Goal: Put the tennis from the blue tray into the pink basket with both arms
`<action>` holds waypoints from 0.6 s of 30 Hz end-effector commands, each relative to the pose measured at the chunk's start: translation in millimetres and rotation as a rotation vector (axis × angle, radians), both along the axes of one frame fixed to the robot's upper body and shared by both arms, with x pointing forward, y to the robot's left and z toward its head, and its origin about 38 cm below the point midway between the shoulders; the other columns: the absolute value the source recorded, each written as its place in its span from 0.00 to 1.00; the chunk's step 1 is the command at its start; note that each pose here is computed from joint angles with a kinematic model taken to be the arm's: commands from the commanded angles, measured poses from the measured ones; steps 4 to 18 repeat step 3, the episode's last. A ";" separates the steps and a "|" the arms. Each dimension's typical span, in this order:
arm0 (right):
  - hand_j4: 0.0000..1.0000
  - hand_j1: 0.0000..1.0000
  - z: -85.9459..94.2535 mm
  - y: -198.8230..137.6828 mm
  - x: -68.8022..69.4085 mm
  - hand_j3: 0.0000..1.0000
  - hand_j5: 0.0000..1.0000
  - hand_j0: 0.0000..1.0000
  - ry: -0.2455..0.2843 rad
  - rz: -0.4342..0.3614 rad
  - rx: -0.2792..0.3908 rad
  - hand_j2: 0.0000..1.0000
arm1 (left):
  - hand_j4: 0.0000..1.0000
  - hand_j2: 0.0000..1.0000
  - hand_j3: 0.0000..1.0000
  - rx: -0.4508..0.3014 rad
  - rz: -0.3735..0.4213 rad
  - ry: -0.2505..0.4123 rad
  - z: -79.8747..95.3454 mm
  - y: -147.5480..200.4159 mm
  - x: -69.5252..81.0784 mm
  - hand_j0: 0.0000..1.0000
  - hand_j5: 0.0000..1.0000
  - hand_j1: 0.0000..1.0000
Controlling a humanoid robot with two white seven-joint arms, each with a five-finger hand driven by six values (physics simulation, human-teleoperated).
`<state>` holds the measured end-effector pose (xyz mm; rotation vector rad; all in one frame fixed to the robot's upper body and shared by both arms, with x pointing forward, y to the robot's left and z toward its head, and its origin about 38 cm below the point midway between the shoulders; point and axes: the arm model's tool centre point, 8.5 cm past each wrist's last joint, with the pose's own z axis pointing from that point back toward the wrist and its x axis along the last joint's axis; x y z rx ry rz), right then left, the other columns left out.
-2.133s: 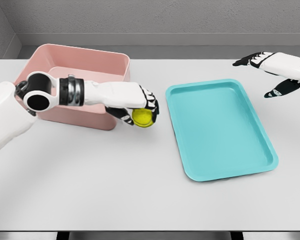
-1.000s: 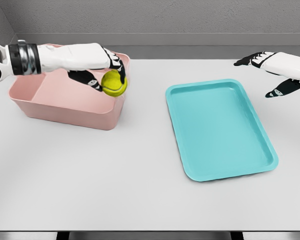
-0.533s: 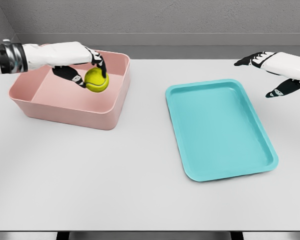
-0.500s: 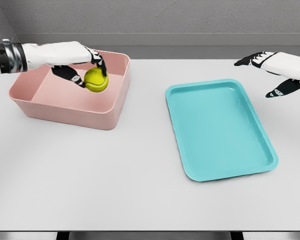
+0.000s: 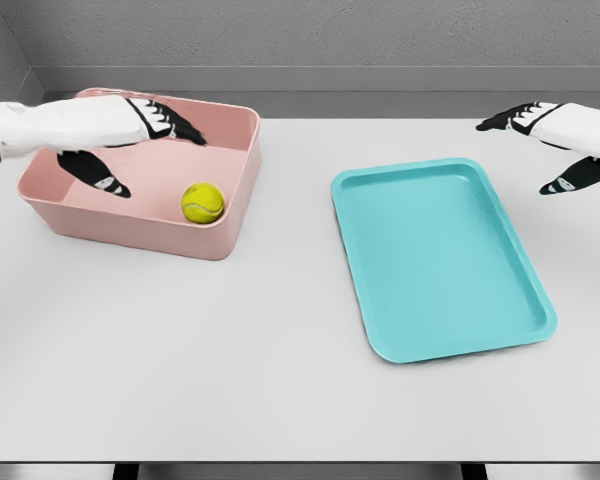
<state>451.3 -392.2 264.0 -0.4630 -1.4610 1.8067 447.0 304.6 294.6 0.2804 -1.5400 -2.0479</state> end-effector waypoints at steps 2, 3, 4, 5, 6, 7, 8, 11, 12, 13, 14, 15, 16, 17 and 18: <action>1.00 1.00 1.1 -0.8 -0.1 1.00 1.00 1.00 -0.001 -0.004 0.006 1.00 | 1.00 1.00 1.00 0.002 0.033 -0.017 11.2 20.9 -11.3 1.00 1.00 1.00; 1.00 1.00 1.1 -0.8 -0.1 1.00 1.00 1.00 -0.001 -0.004 0.006 1.00 | 1.00 1.00 1.00 0.001 0.035 -0.011 8.2 21.6 -12.1 1.00 1.00 1.00; 1.00 1.00 1.1 -0.8 -0.1 1.00 1.00 1.00 -0.001 -0.004 0.006 1.00 | 1.00 1.00 1.00 0.001 0.035 -0.011 8.2 21.6 -12.1 1.00 1.00 1.00; 1.00 1.00 1.1 -0.8 -0.1 1.00 1.00 1.00 -0.001 -0.004 0.006 1.00 | 1.00 1.00 1.00 0.001 0.035 -0.011 8.2 21.6 -12.1 1.00 1.00 1.00; 1.00 1.00 1.1 -0.8 -0.1 1.00 1.00 1.00 -0.001 -0.004 0.006 1.00 | 1.00 1.00 1.00 0.001 0.035 -0.011 8.2 21.6 -12.1 1.00 1.00 1.00; 1.00 1.00 1.1 -0.8 -0.1 1.00 1.00 1.00 -0.001 -0.004 0.006 1.00 | 1.00 1.00 1.00 0.001 0.035 -0.011 8.2 21.6 -12.1 1.00 1.00 1.00; 1.00 1.00 1.1 -0.8 -0.1 1.00 1.00 1.00 -0.001 -0.004 0.006 1.00 | 1.00 1.00 1.00 0.001 0.035 -0.011 8.2 21.6 -12.1 1.00 1.00 1.00; 1.00 1.00 1.1 -0.8 -0.1 1.00 1.00 1.00 -0.001 -0.004 0.006 1.00 | 1.00 1.00 1.00 0.001 0.035 -0.011 8.2 21.6 -12.1 1.00 1.00 1.00; 1.00 1.00 1.1 -0.8 -0.1 1.00 1.00 1.00 -0.001 -0.004 0.006 1.00 | 1.00 1.00 1.00 0.001 0.035 -0.011 8.2 21.6 -12.1 1.00 1.00 1.00; 1.00 1.00 1.1 -0.8 -0.1 1.00 1.00 1.00 -0.001 -0.004 0.006 1.00 | 1.00 1.00 1.00 0.001 0.035 -0.011 8.2 21.6 -12.1 1.00 1.00 1.00; 1.00 1.00 1.1 -0.8 -0.1 1.00 1.00 1.00 -0.001 -0.004 0.006 1.00 | 1.00 1.00 1.00 0.001 0.035 -0.011 8.2 21.6 -12.1 1.00 1.00 1.00; 1.00 1.00 1.1 -0.8 -0.1 1.00 1.00 1.00 -0.001 -0.004 0.006 1.00 | 1.00 1.00 1.00 0.001 0.035 -0.011 8.2 21.6 -12.1 1.00 1.00 1.00; 1.00 1.00 1.1 -0.8 -0.1 1.00 1.00 1.00 -0.001 -0.004 0.006 1.00 | 1.00 1.00 1.00 0.001 0.035 -0.011 8.2 21.6 -12.1 1.00 1.00 1.00; 1.00 1.00 1.1 -0.8 -0.1 1.00 1.00 1.00 -0.001 -0.004 0.006 1.00 | 1.00 1.00 1.00 0.001 0.035 -0.011 8.2 21.6 -12.1 1.00 1.00 1.00; 1.00 1.00 1.1 -0.8 -0.1 1.00 1.00 1.00 -0.001 -0.004 0.006 1.00 | 1.00 1.00 1.00 0.001 0.035 -0.011 8.2 21.6 -12.1 1.00 1.00 1.00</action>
